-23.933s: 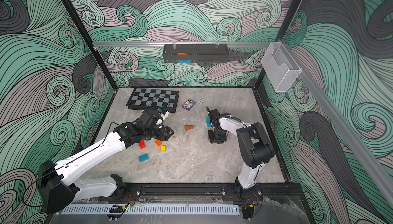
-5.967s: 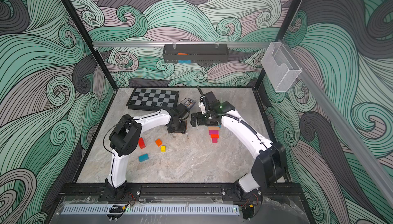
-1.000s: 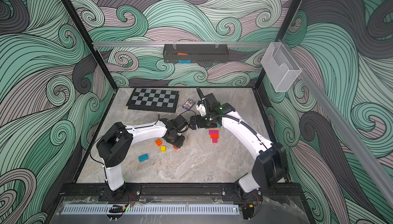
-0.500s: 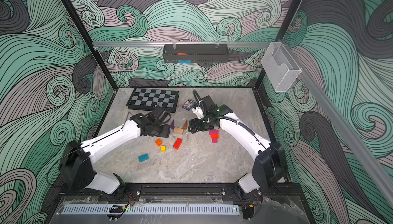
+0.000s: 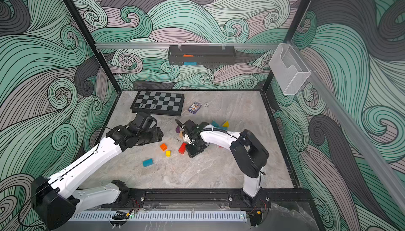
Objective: Assemble a carrot with building blocks
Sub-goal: Adjust the building block at the center of the board.
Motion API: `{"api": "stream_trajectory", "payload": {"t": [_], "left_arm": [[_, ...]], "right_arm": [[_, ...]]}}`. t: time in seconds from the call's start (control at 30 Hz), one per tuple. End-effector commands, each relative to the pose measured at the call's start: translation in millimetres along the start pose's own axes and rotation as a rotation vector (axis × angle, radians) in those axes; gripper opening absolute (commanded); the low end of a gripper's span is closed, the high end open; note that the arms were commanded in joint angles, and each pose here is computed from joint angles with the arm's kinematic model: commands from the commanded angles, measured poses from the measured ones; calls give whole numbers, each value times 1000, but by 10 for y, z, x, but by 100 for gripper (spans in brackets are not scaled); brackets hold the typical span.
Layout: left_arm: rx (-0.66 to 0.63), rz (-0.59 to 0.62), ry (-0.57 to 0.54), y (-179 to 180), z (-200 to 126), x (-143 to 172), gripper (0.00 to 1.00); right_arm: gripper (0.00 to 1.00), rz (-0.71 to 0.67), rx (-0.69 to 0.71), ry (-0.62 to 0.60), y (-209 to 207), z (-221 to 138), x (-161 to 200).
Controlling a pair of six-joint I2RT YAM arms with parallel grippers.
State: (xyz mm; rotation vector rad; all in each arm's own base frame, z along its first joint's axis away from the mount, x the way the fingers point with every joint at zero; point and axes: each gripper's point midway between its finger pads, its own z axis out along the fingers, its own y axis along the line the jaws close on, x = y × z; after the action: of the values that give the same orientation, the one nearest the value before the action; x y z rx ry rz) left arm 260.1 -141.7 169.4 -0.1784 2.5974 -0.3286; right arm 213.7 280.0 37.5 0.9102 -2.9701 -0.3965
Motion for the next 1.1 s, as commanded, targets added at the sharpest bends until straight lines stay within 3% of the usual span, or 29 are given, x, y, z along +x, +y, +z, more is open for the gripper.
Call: {"api": "stream_trajectory", "payload": {"t": [0.0, 0.4, 1.07], "left_arm": [[0, -22, 21, 47, -14, 66, 64], [-9, -34, 4, 178, -74, 50, 64], [19, -14, 44, 153, 99, 104, 64]], "right_arm": [[30, -14, -33, -65, 126, 46, -221], [27, 42, -108, -179, 380, 162, -632], [27, 275, 53, -335, 32, 73, -1171]]}}
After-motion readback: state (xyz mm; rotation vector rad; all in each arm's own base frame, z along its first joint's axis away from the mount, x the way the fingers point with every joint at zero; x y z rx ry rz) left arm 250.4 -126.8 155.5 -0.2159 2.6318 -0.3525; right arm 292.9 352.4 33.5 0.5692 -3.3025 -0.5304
